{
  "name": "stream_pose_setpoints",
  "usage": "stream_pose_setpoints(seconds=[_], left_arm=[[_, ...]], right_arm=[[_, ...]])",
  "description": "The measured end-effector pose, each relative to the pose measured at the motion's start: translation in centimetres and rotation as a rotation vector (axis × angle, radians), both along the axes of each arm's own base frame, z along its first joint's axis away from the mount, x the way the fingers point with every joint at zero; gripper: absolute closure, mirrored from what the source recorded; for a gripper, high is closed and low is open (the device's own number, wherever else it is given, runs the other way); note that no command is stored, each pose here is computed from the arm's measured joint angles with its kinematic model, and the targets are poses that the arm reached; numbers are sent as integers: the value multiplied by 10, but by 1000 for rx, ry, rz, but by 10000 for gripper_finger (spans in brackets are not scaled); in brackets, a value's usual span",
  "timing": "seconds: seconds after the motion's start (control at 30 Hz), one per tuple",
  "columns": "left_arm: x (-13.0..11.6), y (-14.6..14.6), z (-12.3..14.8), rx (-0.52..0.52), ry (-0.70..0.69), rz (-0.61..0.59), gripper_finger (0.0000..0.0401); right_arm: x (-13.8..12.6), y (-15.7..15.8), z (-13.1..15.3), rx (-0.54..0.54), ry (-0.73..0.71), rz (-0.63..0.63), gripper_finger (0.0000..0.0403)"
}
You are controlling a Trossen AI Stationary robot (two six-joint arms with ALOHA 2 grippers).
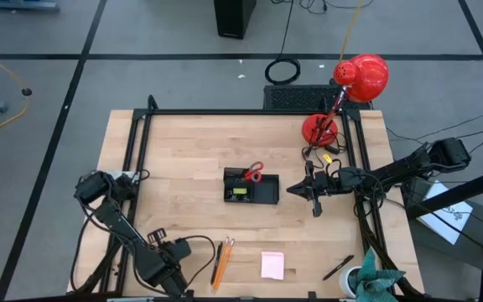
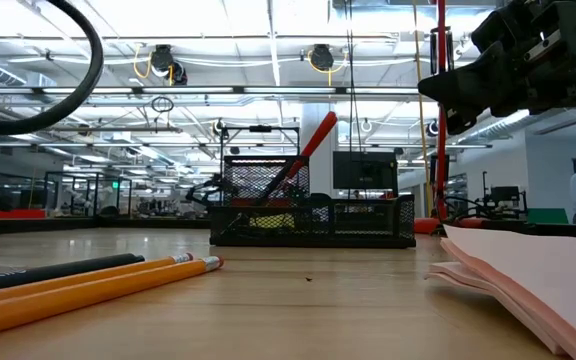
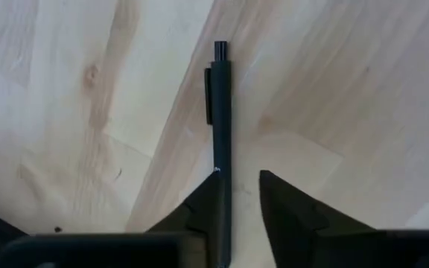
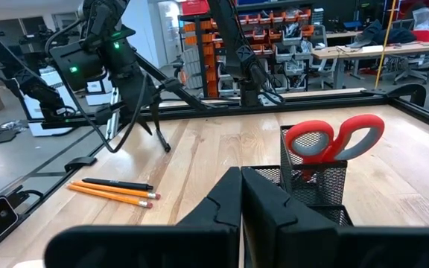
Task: Pick and place office supplies into organizer
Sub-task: Put the black pen into the black desk organizer
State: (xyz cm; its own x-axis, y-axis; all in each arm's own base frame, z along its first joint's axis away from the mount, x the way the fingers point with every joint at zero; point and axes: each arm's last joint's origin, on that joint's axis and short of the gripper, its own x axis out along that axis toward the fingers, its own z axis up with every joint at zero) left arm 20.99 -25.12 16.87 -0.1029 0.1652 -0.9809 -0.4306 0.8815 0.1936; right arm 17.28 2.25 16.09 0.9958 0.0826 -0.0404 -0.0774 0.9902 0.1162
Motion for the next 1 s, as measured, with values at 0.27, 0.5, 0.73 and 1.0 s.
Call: stream_pose_setpoints(seconds=[0.27, 0.5, 0.73, 1.0], left_arm=[[3, 1, -1, -1, -26, 16, 223], [1, 5, -9, 22, -38, 49, 203], [-4, 11, -31, -20, -71, 56, 227], [-9, 16, -51, -85, -124, 57, 275]], right_arm=[[0, 0, 0, 0, -1, 0, 399], [0, 0, 0, 0, -1, 0, 399], [0, 0, 0, 0, 0, 0, 399], [0, 0, 0, 0, -2, 0, 399]])
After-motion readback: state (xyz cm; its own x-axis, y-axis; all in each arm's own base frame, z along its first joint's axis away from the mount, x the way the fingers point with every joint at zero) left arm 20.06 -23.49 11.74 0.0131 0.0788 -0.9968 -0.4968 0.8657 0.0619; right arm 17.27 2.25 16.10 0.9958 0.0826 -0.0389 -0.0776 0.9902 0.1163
